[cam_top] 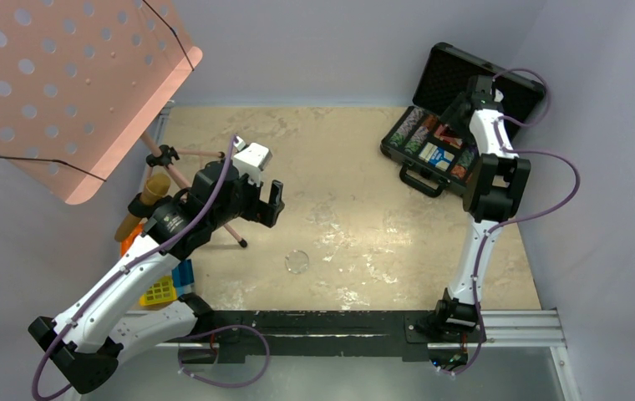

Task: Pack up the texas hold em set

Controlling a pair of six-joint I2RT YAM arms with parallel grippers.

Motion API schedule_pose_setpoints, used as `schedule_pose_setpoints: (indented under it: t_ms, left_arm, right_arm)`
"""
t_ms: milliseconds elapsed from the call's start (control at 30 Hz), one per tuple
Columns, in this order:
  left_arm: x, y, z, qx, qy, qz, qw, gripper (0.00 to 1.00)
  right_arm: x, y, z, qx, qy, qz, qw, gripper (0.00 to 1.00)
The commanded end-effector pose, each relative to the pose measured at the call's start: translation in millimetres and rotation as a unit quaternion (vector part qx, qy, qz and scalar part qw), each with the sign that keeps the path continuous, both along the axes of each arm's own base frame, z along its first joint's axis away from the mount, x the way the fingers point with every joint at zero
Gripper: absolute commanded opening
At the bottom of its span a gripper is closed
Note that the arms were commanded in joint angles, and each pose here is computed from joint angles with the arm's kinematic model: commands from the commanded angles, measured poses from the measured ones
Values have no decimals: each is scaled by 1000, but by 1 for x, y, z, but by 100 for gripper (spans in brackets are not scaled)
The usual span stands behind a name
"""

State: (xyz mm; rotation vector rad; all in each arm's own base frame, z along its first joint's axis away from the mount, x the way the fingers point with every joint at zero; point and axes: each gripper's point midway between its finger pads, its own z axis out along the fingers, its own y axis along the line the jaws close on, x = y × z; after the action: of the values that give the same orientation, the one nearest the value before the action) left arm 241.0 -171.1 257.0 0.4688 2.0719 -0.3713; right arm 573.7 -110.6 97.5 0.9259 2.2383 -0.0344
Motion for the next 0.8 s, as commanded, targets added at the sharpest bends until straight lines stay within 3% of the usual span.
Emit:
schedule_pose_setpoints:
  t_ms: [0,267,567,767]
  left_arm:
    - [0,0,5,-12,-9,1,1000,100]
    - [1,1,6,-11,-11,3,1000,100]
    - [-1,3,11,-15,-23,4,1000,100]
    - [-2,5,14,-22,-34,4,999,100]
  right_arm:
    - [-2,-4,-4,1,4,-7,1000,80]
    - [-5,-3,28,-9,-31,-1,999,83]
    - [-23,-12,82,-75,-63,27,995,84]
    - [-45,9,119,-114,-103,113,982,84]
